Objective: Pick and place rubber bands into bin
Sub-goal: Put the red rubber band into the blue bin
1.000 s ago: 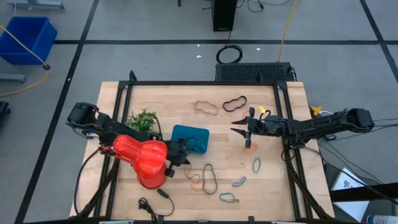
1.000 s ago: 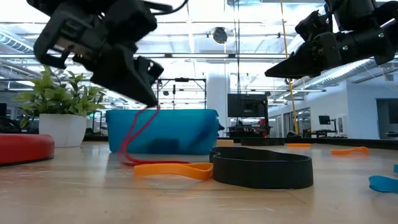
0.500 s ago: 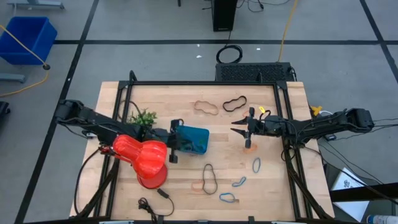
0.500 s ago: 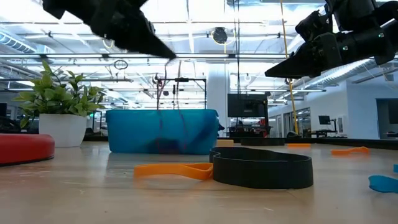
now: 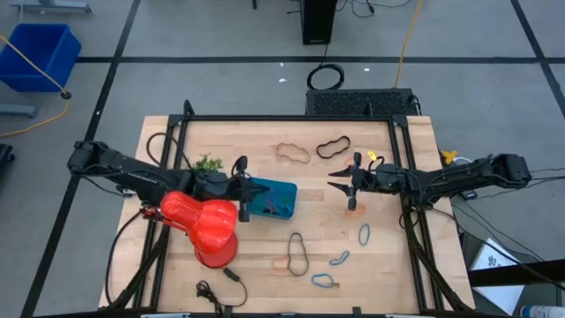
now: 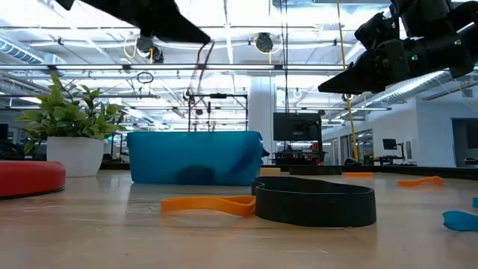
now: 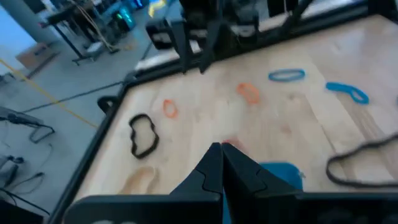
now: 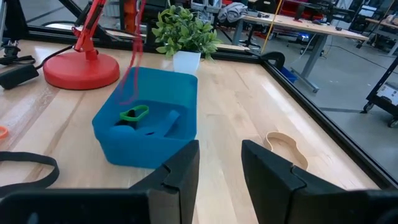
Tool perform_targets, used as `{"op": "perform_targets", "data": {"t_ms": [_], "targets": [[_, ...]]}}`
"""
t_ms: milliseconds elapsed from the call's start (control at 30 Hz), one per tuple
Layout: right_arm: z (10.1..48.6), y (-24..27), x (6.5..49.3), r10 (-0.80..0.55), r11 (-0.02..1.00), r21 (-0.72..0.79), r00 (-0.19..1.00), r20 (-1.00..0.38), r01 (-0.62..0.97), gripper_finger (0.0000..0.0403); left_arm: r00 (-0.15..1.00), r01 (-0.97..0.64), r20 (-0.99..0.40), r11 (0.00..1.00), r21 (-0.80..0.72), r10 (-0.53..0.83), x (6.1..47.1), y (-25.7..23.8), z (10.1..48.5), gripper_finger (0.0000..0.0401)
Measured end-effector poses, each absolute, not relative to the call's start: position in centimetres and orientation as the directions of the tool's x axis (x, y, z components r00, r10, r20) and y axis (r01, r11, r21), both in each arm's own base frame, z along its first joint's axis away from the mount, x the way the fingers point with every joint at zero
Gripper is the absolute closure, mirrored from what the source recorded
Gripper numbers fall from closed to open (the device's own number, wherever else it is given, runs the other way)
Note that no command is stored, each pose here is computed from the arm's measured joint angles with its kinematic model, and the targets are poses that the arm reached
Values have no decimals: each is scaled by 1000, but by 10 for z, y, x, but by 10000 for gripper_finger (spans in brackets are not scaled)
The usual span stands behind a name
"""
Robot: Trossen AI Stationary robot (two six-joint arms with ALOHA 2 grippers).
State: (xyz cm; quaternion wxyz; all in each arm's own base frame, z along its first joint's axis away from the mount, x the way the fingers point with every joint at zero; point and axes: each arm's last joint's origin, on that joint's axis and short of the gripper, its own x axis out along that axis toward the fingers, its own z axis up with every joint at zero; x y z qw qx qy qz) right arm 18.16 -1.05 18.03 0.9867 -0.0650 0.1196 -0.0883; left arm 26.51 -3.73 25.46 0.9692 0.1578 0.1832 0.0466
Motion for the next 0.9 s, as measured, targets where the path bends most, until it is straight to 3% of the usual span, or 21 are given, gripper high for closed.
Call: {"op": "perform_targets", "data": {"t_ms": [333, 900], "targets": [[180, -10, 182, -190, 975, -153, 956, -224, 158, 289, 842, 3, -522, 966, 258, 137, 276, -30, 219, 398], [180, -10, 182, -190, 976, -150, 956, -225, 159, 289, 725, -42, -669, 981, 191, 161, 292, -12, 174, 383]]}}
